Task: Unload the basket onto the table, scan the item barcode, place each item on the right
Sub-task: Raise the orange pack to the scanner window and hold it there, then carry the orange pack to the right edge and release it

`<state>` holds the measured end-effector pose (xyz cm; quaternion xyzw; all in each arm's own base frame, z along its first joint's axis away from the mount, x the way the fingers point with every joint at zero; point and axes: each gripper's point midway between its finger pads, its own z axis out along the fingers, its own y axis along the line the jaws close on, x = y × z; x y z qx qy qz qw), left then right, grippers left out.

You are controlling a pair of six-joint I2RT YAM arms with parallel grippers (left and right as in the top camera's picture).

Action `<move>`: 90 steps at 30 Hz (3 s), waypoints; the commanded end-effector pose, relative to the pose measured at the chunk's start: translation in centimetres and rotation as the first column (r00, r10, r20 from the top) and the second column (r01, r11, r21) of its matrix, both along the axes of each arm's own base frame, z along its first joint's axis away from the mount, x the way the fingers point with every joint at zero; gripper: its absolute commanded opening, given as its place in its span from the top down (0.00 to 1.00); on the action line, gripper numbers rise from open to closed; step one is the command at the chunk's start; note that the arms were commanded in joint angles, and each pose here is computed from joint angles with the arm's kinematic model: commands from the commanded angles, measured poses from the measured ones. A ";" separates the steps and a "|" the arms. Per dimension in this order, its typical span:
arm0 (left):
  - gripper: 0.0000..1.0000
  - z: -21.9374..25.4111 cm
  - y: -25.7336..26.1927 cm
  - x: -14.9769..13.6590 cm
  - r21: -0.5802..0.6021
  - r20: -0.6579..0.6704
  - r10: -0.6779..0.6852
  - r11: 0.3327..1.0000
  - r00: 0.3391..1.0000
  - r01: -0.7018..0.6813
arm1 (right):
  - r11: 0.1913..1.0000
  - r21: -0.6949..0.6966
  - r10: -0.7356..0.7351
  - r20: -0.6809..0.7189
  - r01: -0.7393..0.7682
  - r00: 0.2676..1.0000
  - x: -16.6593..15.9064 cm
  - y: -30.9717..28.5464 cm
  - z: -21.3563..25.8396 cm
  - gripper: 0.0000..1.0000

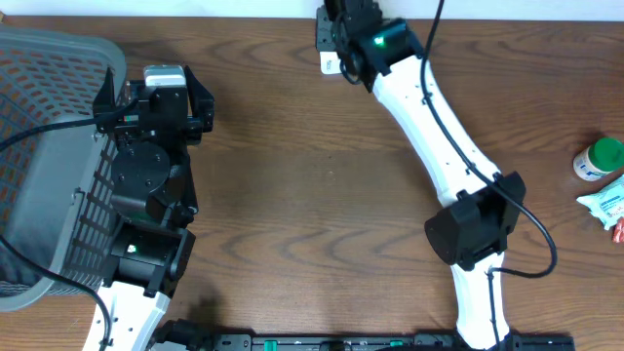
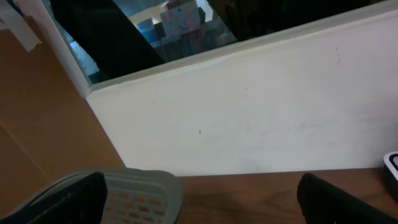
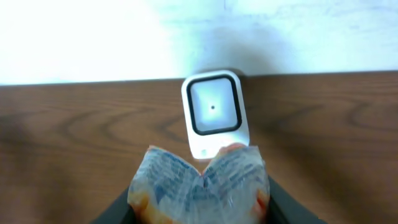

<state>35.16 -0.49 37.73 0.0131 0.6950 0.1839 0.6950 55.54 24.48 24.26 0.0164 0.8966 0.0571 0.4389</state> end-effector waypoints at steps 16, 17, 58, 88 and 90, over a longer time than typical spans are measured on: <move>0.02 -0.4 -0.1 1.1 0.004 -0.008 0.003 1.000 1.000 -0.003 | 0.992 0.102 -0.100 0.282 0.074 0.954 8.2 -1.5 -9.5 0.61; 0.02 -0.4 -0.1 1.1 0.004 -0.008 0.003 1.000 1.000 -0.003 | 0.992 0.107 -0.100 0.288 0.072 0.952 8.6 -1.5 -10.3 0.67; 0.02 1.7 -0.4 1.2 -0.018 0.087 -0.010 1.000 0.996 0.011 | 0.711 -0.366 -0.668 -0.086 0.600 0.740 -6.0 -30.6 0.1 0.67; 0.02 2.3 -0.5 0.5 -0.018 0.100 -0.025 0.999 0.995 0.027 | 0.545 -0.362 -0.806 -0.474 0.756 0.354 -16.8 -51.0 -10.2 0.01; 0.02 3.3 -0.2 -0.4 0.009 0.122 -0.023 1.000 0.992 0.022 | 0.552 -0.340 -0.801 -0.469 0.761 0.372 -16.5 -50.7 -8.3 0.01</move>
